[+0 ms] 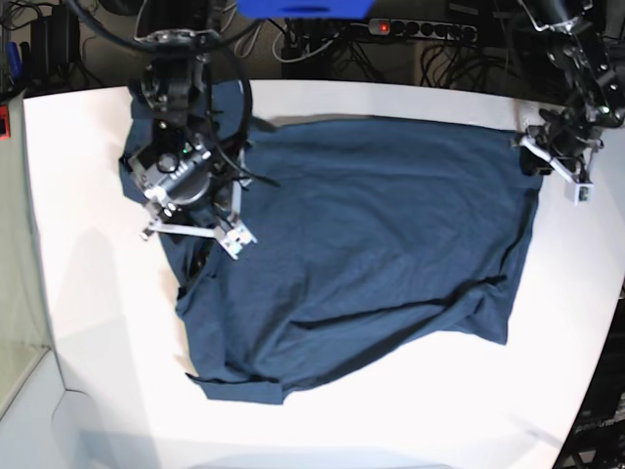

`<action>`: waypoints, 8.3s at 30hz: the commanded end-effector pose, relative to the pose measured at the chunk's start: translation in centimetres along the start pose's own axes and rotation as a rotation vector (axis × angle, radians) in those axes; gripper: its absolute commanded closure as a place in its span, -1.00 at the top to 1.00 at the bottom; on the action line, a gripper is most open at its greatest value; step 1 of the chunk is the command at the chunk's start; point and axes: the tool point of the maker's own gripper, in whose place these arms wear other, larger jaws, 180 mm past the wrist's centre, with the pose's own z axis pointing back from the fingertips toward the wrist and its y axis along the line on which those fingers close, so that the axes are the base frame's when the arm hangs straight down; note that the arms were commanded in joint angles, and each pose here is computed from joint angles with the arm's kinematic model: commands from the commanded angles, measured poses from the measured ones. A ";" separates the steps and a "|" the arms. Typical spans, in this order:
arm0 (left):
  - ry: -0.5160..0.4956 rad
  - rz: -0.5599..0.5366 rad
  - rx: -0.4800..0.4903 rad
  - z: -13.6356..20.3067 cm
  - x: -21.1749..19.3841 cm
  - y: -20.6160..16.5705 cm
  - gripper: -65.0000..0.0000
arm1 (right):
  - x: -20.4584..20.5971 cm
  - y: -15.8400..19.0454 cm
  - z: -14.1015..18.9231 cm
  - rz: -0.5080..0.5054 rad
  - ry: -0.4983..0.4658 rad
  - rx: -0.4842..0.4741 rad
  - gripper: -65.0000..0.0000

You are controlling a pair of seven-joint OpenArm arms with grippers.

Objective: Layout the t-shirt on the table in an organized manner, then fold the t-shirt properly
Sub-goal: 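Release the shirt edge with the right gripper and move it inward, then grasp the shirt edge with the right gripper and drag it outward, then release the shirt and grasp new folds with both grippers, then pull the grasped shirt folds outward with both grippers to smooth it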

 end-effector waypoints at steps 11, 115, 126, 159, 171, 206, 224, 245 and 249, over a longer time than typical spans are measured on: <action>0.121 -0.010 0.055 -1.7 -3.7 1.4 -0.99 | 1.7 0.0 -2.7 0.005 -0.018 0.048 0.24; -0.281 -0.092 -0.018 -4.9 17.4 -3.2 0.68 | 0.2 7.4 -3.4 0.004 -0.093 0.233 0.10; -0.319 -0.021 0.024 -5.6 18.1 -2.7 0.69 | -0.9 8.3 -4.4 0.009 -0.049 0.267 0.10; -0.313 0.018 -0.028 -7.2 18.2 -3.9 -0.97 | -2.5 7.6 -4.7 0.022 -0.018 0.252 0.10; -0.380 0.031 -0.033 -6.4 21.7 -4.1 -0.99 | -2.7 7.3 -4.7 0.027 -0.013 0.248 0.10; -0.535 0.397 -0.064 -6.0 30.5 -3.9 0.06 | -2.8 4.8 -3.7 0.051 -0.036 0.177 0.10; -0.368 0.372 0.035 -7.3 13.2 -4.4 0.05 | 3.6 -0.5 1.6 0.067 -0.246 -0.008 0.10; -0.446 0.263 0.113 -1.3 20.3 1.6 0.05 | 5.2 -2.3 1.9 0.072 -0.278 -0.046 0.10; -0.441 0.296 0.015 -1.7 20.2 -3.7 0.05 | 5.4 -2.4 1.4 0.074 -0.273 -0.040 0.10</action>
